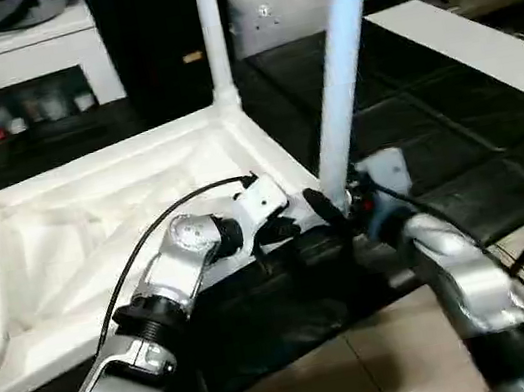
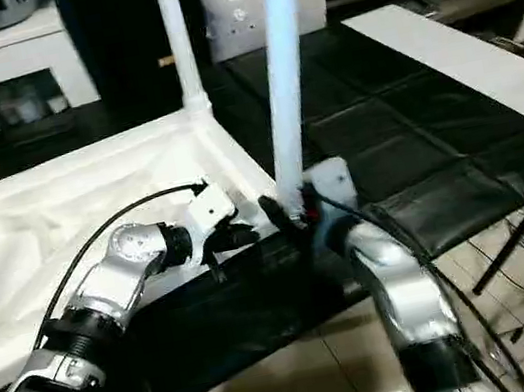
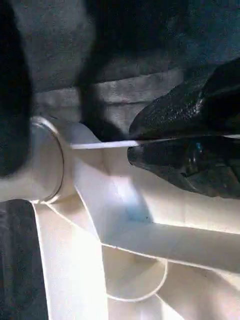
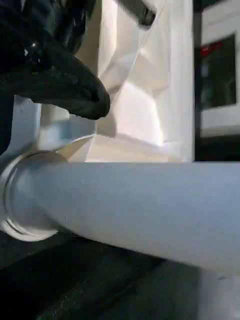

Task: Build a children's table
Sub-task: Rotate leg to tighten

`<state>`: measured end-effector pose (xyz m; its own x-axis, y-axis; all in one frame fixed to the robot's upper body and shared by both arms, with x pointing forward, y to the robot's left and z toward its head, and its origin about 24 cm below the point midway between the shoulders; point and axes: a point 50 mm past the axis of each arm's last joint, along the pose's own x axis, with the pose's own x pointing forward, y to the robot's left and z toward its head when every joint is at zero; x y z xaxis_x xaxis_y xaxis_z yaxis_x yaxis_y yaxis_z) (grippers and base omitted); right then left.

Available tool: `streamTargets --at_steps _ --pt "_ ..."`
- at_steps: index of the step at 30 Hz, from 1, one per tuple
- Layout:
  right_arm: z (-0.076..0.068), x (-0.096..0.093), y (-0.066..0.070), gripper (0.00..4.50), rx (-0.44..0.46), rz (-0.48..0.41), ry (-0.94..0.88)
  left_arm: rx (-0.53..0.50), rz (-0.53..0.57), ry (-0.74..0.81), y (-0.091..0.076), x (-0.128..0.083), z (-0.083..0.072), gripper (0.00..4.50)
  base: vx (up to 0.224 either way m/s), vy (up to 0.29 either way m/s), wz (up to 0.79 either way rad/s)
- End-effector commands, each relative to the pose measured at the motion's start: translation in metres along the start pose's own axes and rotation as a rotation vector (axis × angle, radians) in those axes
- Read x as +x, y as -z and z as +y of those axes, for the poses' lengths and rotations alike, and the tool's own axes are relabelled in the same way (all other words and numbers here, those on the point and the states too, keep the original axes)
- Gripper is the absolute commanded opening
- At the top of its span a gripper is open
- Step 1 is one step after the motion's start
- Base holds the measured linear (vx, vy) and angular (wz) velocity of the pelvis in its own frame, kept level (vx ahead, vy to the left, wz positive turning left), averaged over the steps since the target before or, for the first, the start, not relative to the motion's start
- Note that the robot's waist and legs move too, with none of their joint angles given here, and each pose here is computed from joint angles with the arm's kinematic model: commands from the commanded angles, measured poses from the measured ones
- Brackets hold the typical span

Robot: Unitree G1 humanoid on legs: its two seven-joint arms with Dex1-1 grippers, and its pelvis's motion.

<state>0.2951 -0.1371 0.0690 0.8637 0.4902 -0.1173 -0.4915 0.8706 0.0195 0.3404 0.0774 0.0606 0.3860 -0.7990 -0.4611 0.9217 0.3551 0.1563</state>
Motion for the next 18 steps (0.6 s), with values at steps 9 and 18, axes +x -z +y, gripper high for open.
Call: streamTargets --at_steps 9,18 --pt "0.007 -0.025 -0.004 4.5 -0.043 0.03 0.061 -0.055 -0.254 -0.117 -0.014 -0.022 0.003 1.01 0.0 0.0 0.0" --pt "0.028 -0.029 -0.011 4.5 -0.064 0.009 0.058 -0.213 -0.309 -0.548 0.001 -0.074 -0.008 1.01 0.0 0.0 0.0"
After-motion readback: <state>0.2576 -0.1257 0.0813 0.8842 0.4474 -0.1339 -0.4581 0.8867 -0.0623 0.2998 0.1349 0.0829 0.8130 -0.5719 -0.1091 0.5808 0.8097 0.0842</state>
